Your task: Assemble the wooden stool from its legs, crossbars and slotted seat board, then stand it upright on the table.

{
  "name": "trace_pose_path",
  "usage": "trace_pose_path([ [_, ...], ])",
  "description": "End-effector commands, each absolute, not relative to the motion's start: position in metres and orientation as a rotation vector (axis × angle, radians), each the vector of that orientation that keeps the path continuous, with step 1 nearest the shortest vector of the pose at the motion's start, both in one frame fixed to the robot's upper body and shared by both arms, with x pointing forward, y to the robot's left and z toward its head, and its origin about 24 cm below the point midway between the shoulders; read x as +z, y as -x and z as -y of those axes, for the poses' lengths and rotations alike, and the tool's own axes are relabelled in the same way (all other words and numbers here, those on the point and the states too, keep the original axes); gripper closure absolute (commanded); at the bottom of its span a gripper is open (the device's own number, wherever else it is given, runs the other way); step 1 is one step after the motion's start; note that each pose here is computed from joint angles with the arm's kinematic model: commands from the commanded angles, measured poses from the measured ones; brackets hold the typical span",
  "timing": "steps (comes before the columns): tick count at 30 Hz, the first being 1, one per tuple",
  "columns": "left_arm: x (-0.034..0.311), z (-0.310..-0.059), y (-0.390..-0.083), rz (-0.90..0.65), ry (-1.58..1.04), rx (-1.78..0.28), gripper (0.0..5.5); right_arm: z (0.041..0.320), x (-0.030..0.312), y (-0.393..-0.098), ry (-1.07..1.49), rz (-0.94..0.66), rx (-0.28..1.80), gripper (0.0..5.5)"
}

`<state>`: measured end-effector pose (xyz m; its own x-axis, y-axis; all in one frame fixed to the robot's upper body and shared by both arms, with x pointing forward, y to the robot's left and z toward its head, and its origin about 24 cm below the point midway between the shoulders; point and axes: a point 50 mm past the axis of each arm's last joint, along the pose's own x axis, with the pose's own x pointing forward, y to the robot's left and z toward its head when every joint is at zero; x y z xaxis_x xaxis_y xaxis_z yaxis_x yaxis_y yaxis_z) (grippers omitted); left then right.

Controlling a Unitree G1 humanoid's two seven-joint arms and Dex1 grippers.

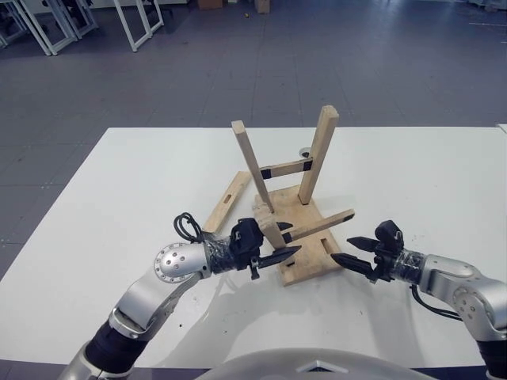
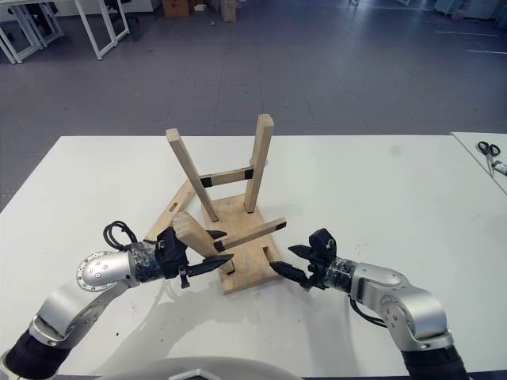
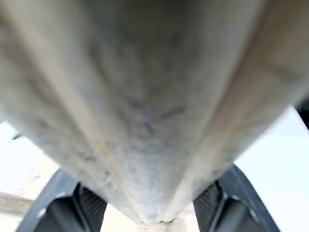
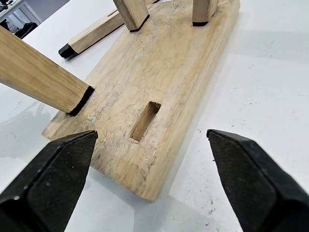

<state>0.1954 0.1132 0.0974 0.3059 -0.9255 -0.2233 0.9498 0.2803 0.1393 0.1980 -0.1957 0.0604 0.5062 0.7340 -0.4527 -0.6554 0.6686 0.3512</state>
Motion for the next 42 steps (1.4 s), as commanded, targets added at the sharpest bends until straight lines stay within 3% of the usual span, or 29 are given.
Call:
trace_pose_path([
  [1,0.008,-0.207,-0.184,-1.011,-0.582,-1.021,3.46,0.193,0.062,-0.2,-0.126,-0.613,0.8,1.32],
  [8,0.01,-0.205,-0.186,-0.952,-0.433,-1.056,3.46,0.194,0.057,-0.194,-0.115,-0.64,0.793,1.32],
  [13,0.045,-0.192,-0.216,-0.67,-0.373,-1.119,3.46,0.197,0.05,-0.192,-0.066,-0.673,0.778,1.32],
  [20,0.06,-0.175,-0.216,-0.524,-0.334,-1.215,3.46,0.191,0.047,-0.197,-0.066,-0.662,0.748,1.32],
  [25,0.076,-0.163,-0.226,-0.325,-0.218,-1.2,2.42,0.19,0.045,-0.198,-0.062,-0.665,0.742,1.32],
  [28,0.083,-0.169,-0.23,-0.303,-0.205,-1.159,1.94,0.19,0.045,-0.197,-0.059,-0.666,0.74,1.32],
  [31,0.085,-0.191,-0.223,-0.388,-0.241,-1.078,1.49,0.192,0.045,-0.194,-0.056,-0.669,0.734,1.32],
  [34,0.082,-0.209,-0.216,-0.408,-0.255,-0.863,0.95,0.193,0.045,-0.193,-0.058,-0.667,0.72,1.32],
  [37,0.077,-0.202,-0.217,-0.354,-0.172,-0.655,0.92,0.189,0.045,-0.192,-0.064,-0.659,0.721,1.32],
  [42,0.058,-0.217,-0.23,-0.37,-0.18,-0.276,0.92,0.188,0.046,-0.195,-0.06,-0.646,0.719,1.32],
])
